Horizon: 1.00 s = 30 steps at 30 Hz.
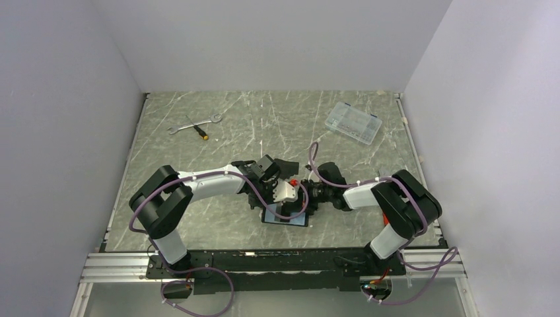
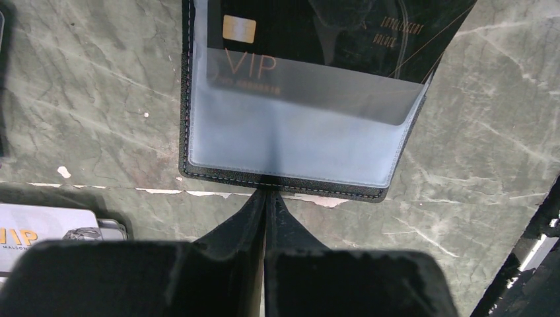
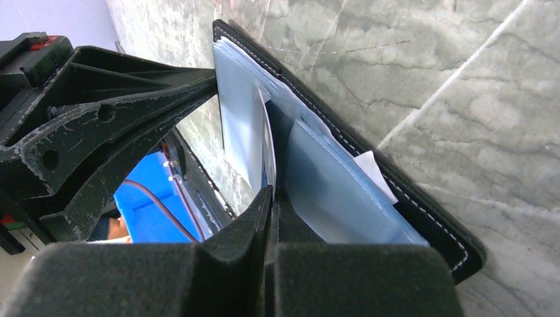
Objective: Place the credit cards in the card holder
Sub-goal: Insert the credit card into the card holder.
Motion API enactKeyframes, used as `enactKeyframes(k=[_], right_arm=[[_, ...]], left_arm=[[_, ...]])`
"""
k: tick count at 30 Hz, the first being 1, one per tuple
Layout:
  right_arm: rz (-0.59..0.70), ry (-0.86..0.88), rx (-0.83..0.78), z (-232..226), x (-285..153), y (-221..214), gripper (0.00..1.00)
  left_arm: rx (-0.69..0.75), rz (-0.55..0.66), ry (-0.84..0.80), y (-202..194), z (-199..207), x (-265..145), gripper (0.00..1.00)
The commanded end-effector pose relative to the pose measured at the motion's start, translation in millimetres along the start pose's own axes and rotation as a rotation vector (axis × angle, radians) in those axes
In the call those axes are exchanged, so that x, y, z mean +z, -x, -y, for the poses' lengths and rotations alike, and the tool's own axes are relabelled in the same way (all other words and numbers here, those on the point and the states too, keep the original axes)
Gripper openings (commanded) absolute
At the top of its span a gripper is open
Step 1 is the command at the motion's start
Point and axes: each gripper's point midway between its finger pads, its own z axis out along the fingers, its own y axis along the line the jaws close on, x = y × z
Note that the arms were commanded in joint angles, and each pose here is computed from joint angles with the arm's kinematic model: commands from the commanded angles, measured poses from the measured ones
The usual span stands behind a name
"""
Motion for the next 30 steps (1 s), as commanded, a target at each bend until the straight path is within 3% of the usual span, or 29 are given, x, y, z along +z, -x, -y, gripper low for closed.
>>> enactKeyframes(k=[1, 3, 11, 17, 19, 23, 24, 30], right_arm=[[-0.046, -0.069, 0.004, 15.9, 3.9, -10.3, 0.0], [-0.035, -0.095, 0.005, 18.0, 4.2, -9.2, 0.03], [0.024, -0.212, -0.021, 14.1, -17.2, 1.4, 0.5], [0.029, -0.287, 0.003, 20.5, -29.9, -5.0, 0.62], [0.044, -0.292, 0.003, 19.1, -33.3, -6.6, 0.59], [0.098, -0.301, -0.002, 15.2, -40.1, -1.7, 0.26], [0.107, -0.303, -0.005, 13.4, -41.8, 0.2, 0.22], [0.129, -0.313, -0.033, 3.8, -48.6, 8.6, 0.12]], left_arm=[[0.013, -0.016, -0.002, -0.7, 3.8, -1.6, 0.08], [0.016, -0.014, -0.005, 0.6, 4.1, -1.7, 0.08], [0.017, 0.013, -0.011, 1.7, 8.5, -6.9, 0.06], [-0.012, 0.018, -0.018, -3.4, 5.0, -8.4, 0.05], [-0.031, 0.031, -0.013, -3.8, 1.0, -11.0, 0.05], [-0.065, 0.06, -0.008, -4.4, -6.7, -18.5, 0.05], [-0.07, 0.066, -0.009, -4.0, -7.4, -20.5, 0.05], [-0.069, 0.088, -0.01, 1.4, -8.8, -27.9, 0.04]])
